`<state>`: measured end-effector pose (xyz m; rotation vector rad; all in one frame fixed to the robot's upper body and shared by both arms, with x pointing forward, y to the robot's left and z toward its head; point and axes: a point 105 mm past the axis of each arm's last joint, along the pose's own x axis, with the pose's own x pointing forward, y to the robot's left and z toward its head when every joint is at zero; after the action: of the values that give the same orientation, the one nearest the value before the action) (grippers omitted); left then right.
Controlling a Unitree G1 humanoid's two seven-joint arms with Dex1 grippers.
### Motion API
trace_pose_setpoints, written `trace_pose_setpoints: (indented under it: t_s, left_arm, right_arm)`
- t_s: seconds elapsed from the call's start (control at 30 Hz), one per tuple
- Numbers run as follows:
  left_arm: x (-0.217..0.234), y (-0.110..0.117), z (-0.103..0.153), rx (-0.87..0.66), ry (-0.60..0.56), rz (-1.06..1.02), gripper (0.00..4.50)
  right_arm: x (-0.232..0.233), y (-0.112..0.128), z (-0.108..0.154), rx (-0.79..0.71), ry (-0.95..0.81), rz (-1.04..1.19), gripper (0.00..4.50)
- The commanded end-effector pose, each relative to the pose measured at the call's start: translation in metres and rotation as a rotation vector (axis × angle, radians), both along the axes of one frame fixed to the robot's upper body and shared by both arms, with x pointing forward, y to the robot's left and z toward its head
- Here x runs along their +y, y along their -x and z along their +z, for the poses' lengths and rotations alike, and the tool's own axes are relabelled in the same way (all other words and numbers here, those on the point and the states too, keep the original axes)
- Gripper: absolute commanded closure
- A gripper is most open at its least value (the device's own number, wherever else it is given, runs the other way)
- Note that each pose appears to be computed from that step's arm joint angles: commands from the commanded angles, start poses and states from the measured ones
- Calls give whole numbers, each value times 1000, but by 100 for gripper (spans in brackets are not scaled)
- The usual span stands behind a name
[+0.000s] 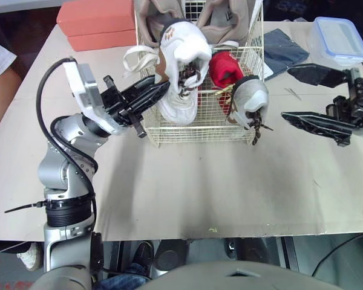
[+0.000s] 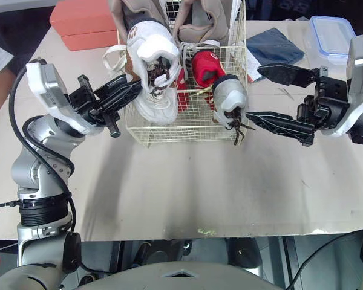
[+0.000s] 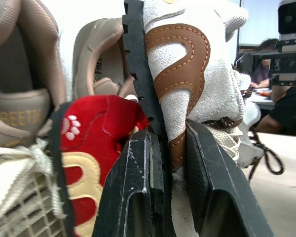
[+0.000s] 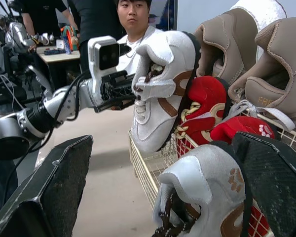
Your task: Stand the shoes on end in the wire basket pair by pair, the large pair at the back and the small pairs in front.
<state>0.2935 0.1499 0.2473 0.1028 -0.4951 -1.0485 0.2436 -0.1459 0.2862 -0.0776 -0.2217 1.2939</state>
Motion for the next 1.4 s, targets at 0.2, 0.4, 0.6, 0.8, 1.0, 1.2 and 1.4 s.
trace_pose_setpoints:
  t_s: [0.2,0.4,0.6,0.8,1.0,1.2,1.4]
  left_arm:
    - [-4,-5,-16,-51,-79,-19,412]
    - [-2,-3,-51,85,-121,-51,412]
    - [5,-8,-68,145,-130,4,177]
    - [13,-2,-63,155,-106,6,1]
    - [17,12,-34,128,-66,-34,1]
    - [18,21,-2,76,-60,-45,1]
    - [27,40,6,171,-84,-112,1]
  right_arm:
    - [5,9,9,-45,-23,38,0]
    - [-2,7,6,-31,-7,4,0]
    - [-4,7,6,-31,-6,1,0]
    - [-6,6,5,-22,-11,-3,0]
    - [-10,5,0,-7,-10,-16,0]
    - [-12,5,-3,5,-20,-24,0]
    - [-20,1,-13,37,-28,-66,0]
